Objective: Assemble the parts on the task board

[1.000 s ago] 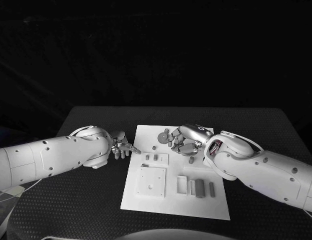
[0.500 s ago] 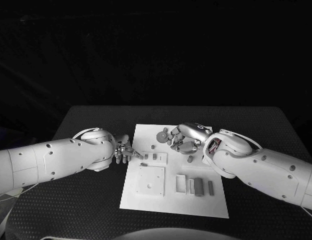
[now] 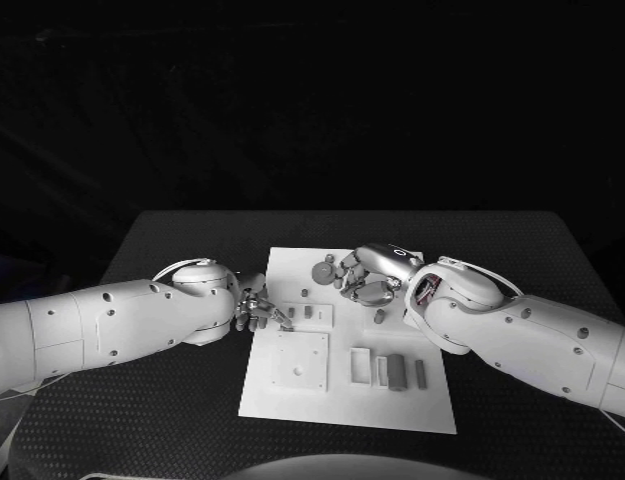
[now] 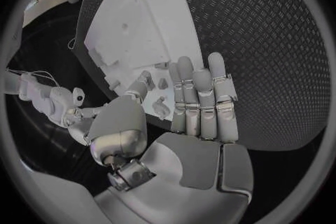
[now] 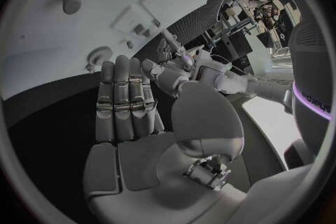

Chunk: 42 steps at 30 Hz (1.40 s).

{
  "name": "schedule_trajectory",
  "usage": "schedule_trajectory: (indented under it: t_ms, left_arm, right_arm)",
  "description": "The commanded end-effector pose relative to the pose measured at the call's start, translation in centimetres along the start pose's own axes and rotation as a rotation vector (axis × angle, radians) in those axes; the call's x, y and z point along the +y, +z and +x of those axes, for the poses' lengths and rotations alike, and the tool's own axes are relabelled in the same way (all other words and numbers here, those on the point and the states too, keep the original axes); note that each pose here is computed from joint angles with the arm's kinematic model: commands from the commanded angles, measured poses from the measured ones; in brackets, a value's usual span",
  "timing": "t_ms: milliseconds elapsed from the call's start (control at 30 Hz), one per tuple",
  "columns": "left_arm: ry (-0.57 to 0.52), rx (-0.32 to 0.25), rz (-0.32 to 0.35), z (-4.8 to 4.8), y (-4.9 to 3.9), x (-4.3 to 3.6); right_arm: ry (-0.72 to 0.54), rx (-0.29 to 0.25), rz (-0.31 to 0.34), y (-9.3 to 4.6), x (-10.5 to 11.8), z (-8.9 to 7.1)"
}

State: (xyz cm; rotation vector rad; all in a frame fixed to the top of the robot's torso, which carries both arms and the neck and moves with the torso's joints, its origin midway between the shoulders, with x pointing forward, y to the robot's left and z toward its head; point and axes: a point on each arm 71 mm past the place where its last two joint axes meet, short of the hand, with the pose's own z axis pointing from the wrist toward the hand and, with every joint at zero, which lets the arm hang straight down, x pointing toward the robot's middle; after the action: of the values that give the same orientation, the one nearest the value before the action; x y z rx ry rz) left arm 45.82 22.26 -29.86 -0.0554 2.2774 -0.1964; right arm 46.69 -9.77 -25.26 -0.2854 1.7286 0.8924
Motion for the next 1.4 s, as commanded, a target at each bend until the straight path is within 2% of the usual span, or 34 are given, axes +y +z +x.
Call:
schedule_trajectory:
  t_ms: [33, 567, 1233, 1400]
  left_arm:
    - [0.062, 0.004, -0.003, 0.05, 0.11, -0.50]
    - [0.094, 0.016, 0.005, 0.45, 0.48, -1.36]
    - [0.098, 0.017, 0.001, 0.42, 0.91, -1.38]
    - [0.098, 0.020, -0.005, 0.39, 0.91, -1.07]
  right_arm:
    - [-0.006, 0.005, -0.001, 0.00, 0.03, 0.02]
    - [-0.006, 0.009, 0.000, 0.01, 0.05, 0.05]
    - [-0.006, 0.013, 0.000, 0.01, 0.03, 0.08]
    - [-0.007, 0.013, 0.003, -0.02, -0.07, 0.07]
